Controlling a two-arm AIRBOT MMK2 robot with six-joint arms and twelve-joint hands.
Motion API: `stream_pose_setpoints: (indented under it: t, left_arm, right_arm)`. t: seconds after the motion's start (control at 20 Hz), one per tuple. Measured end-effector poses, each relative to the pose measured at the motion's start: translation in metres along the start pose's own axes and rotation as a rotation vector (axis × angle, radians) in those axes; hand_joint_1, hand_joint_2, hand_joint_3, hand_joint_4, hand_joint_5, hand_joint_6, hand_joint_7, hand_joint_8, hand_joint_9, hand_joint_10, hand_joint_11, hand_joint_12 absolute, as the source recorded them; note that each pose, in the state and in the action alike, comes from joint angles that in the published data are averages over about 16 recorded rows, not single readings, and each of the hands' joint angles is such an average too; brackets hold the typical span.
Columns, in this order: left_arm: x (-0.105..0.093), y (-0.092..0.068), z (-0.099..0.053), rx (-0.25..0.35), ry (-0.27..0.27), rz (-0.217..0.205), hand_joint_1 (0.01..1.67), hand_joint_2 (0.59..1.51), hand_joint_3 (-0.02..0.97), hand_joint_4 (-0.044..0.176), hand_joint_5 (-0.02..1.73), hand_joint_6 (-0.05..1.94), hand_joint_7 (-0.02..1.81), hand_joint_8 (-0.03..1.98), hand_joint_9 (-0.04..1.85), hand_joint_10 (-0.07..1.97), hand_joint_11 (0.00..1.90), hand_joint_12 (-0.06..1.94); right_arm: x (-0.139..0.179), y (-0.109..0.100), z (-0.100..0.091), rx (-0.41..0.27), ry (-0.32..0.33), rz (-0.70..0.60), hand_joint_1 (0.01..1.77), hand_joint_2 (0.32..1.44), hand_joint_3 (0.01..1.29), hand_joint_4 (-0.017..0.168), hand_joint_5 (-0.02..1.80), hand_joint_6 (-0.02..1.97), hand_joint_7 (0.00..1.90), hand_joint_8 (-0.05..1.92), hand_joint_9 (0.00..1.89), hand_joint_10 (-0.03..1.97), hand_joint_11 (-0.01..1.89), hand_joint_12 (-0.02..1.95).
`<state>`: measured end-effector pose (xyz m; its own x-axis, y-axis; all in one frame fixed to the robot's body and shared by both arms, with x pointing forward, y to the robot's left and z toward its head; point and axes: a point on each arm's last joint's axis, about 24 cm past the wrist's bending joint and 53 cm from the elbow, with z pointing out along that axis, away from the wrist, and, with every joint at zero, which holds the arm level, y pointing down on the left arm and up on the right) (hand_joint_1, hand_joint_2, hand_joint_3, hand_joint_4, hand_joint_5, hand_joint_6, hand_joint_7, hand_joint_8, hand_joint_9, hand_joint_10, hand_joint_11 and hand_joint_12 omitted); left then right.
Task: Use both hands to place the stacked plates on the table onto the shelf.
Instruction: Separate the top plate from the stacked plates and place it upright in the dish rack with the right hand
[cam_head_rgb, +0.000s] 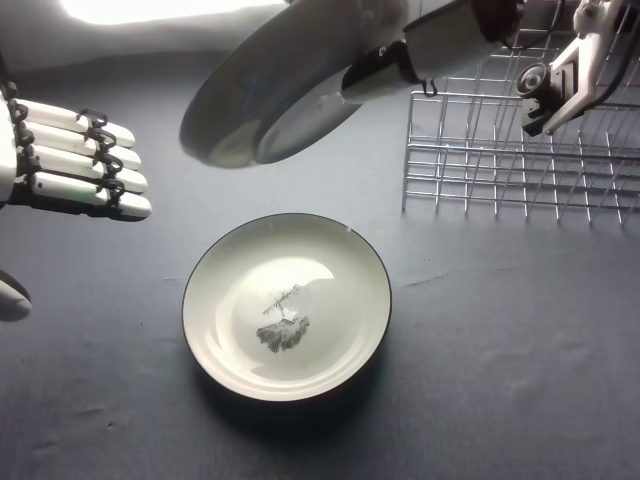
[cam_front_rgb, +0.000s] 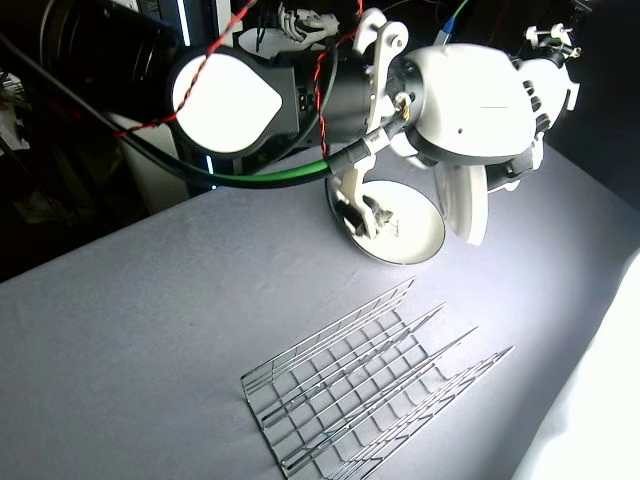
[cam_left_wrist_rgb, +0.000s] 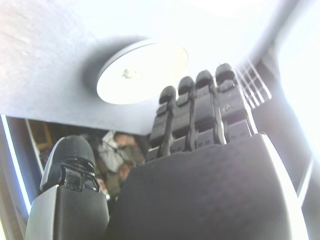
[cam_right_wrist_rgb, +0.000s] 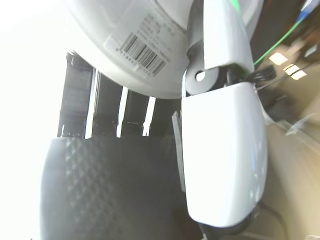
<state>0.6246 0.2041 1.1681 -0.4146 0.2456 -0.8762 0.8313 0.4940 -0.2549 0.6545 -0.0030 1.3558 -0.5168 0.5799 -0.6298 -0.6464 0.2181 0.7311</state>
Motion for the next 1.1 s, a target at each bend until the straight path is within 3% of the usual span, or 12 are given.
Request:
stream_pose_setpoints:
  t: [0.55, 1.1]
  left_arm:
    - [0.000, 0.002, -0.006, -0.011, -0.002, -0.002, 0.01, 1.196, 0.012, 0.002, 0.08, 0.01, 0.08, 0.01, 0.05, 0.01, 0.02, 0.01]
    - [0.000, 0.003, -0.006, -0.012, -0.002, -0.002, 0.01, 1.196, 0.012, 0.002, 0.08, 0.01, 0.08, 0.01, 0.05, 0.01, 0.02, 0.01]
  right_arm:
    - [-0.021, -0.028, 0.000, 0.157, -0.077, 0.321, 1.38, 0.93, 0.01, -0.002, 1.01, 0.89, 1.13, 0.71, 1.03, 0.98, 0.85, 1.39]
    - [-0.061, -0.055, -0.017, 0.223, -0.172, 0.412, 1.40, 1.00, 0.01, -0.006, 0.89, 1.01, 0.99, 0.94, 0.93, 1.20, 0.85, 1.41]
